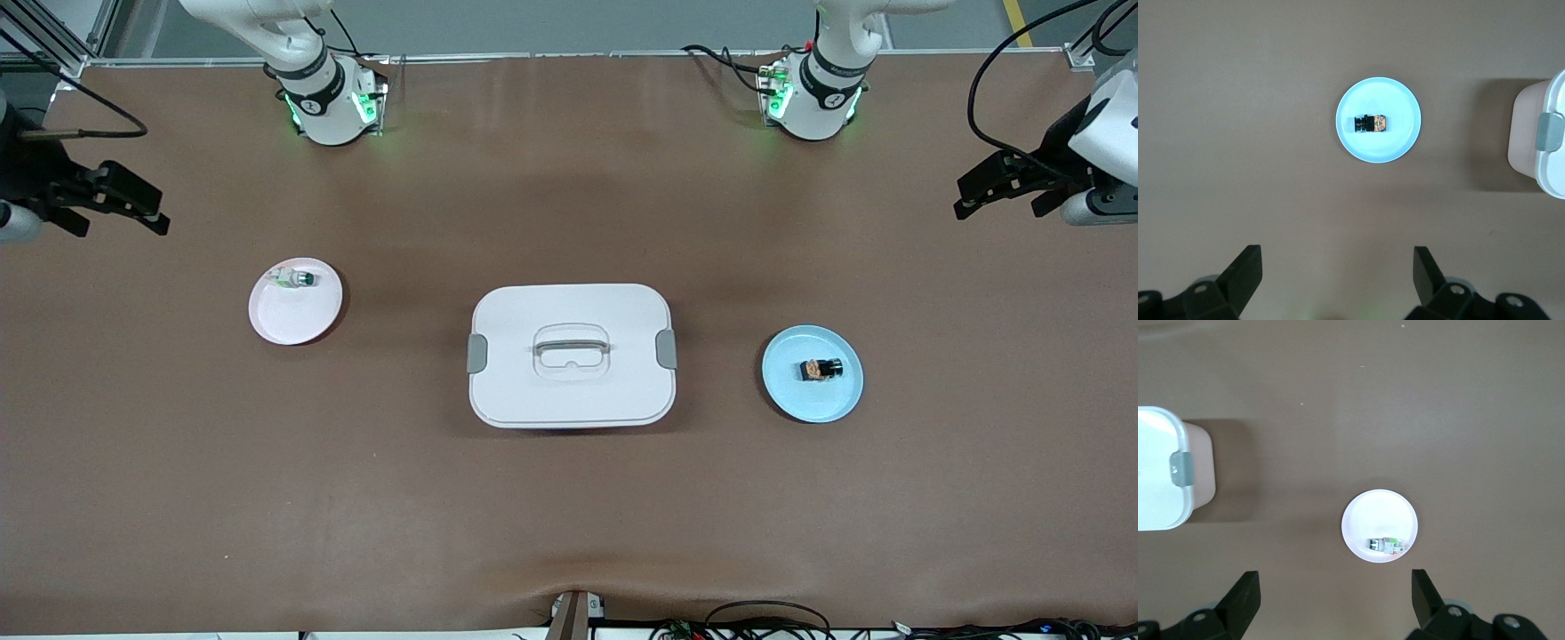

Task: Transfer orange switch to right arm and place
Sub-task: 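Move the left gripper over the orange switch on the blue plate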

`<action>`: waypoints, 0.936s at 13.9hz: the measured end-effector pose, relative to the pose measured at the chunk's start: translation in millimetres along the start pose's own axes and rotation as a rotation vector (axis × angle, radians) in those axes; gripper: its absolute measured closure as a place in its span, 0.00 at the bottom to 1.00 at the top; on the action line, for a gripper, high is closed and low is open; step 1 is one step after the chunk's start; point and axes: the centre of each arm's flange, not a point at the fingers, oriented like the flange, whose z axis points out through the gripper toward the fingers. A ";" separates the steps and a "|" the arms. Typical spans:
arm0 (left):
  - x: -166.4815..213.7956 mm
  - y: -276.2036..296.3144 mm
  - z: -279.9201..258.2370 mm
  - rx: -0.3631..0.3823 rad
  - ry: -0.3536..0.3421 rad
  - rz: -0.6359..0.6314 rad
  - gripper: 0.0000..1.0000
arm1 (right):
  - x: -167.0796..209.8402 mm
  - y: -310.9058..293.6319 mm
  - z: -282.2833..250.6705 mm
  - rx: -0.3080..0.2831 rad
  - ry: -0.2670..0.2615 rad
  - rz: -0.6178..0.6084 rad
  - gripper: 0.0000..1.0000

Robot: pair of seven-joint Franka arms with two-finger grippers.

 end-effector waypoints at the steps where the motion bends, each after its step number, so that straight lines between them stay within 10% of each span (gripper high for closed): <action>1: 0.0 0.0 0.0 0.000 0.000 0.000 0.00 | -1.7 -7.5 -1.7 -0.006 0.003 -0.007 0.00; 13: 5.1 -23.9 17.0 0.003 -0.053 -0.047 0.00 | -2.0 -5.9 -2.7 -0.029 0.009 0.011 0.00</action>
